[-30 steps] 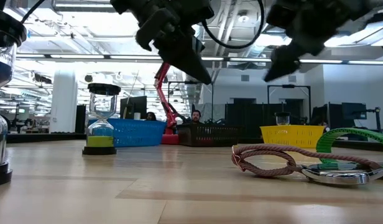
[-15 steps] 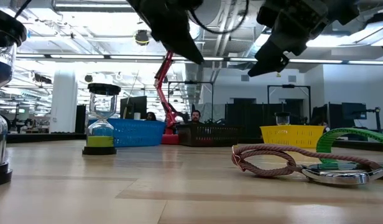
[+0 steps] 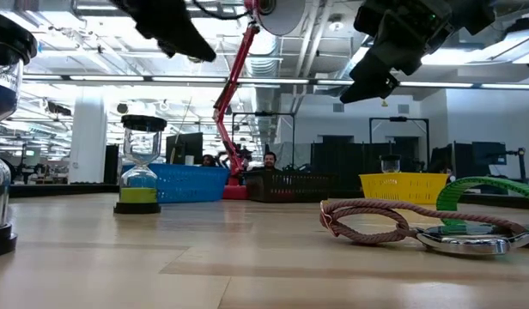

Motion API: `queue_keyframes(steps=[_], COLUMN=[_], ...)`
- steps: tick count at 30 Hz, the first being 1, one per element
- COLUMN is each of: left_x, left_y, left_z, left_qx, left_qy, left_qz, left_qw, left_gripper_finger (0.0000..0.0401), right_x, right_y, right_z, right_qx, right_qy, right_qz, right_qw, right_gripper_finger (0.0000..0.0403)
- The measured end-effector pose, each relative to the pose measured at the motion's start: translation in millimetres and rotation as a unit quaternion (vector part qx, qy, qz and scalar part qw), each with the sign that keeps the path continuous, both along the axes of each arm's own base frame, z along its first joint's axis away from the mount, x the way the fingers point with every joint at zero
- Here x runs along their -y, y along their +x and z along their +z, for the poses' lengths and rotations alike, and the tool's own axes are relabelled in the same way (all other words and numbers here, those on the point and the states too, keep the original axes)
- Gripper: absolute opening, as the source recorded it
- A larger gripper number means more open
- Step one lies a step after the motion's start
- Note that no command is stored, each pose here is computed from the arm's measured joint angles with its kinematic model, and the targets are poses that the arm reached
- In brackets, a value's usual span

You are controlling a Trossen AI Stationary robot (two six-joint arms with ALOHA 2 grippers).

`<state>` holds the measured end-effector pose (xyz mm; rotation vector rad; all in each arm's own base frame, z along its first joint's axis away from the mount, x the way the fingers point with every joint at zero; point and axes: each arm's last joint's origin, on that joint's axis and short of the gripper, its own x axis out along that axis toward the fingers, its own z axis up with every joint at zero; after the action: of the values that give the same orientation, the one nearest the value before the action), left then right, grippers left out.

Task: Pick & Place Office items
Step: Put the green hourglass into the yellow bin

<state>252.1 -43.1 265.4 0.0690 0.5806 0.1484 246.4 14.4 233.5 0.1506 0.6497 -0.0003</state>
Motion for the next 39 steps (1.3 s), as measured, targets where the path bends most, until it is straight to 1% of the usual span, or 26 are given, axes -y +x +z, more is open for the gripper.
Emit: queue_keyframes(steps=[3, 7, 10, 12, 16, 20, 23, 26, 28, 30, 33, 36, 39], left_x=[0, 1, 3, 7, 18, 25, 28, 31, 30, 30, 29, 29, 30], left_y=[-15, -31, -37, -39, -42, -48, -50, -50, -51, -52, -52, -48, -46], left_z=[-10, -22, -29, -33, -39, -53, -62, -65, -68, -72, -81, -85, -87], left_qx=[0.035, 0.029, 0.021, 0.013, -0.001, -0.021, -0.030, -0.016, -0.018, -0.026, -0.036, -0.024, -0.021], left_qy=[-0.055, -0.104, -0.140, -0.149, -0.141, -0.111, -0.104, -0.106, -0.098, -0.090, -0.054, -0.034, -0.030], left_qz=[0.010, -0.003, -0.007, -0.016, -0.039, -0.043, -0.047, -0.053, -0.045, -0.042, -0.040, -0.041, -0.045], left_qw=[0.998, 0.994, 0.990, 0.989, 0.989, 0.993, 0.993, 0.993, 0.994, 0.995, 0.997, 0.998, 0.998], left_gripper_finger=[0.0004, 0.0012, 0.0035, 0.0058, 0.0110, 0.0164, 0.0203, 0.0237, 0.0255, 0.0270, 0.0284, 0.0290, 0.0292], right_x=[0, 0, 0, 0, 0, 0, 0, 0, 0, 0, 0, 0, 0], right_y=[0, 0, 0, 0, 0, 0, 0, 0, 0, 0, 0, 0, 0], right_z=[0, 0, 0, 0, 0, 0, 0, 0, 0, 0, 0, 0, 0], right_qx=[0.000, -0.001, 0.000, 0.000, -0.001, -0.001, -0.001, -0.002, -0.002, -0.002, -0.002, -0.002, -0.002], right_qy=[0.000, 0.000, 0.000, 0.000, 0.000, 0.000, 0.000, 0.000, 0.000, 0.000, 0.000, 0.000, -0.001], right_qz=[0.000, 0.000, 0.000, 0.000, 0.000, 0.001, 0.001, 0.001, 0.001, 0.001, 0.001, 0.001, 0.001], right_qw=[1.000, 1.000, 1.000, 1.000, 1.000, 1.000, 1.000, 1.000, 1.000, 1.000, 1.000, 1.000, 1.000], right_gripper_finger=[0.0304, 0.0304, 0.0304, 0.0304, 0.0304, 0.0304, 0.0304, 0.0304, 0.0304, 0.0304, 0.0304, 0.0304, 0.0304])
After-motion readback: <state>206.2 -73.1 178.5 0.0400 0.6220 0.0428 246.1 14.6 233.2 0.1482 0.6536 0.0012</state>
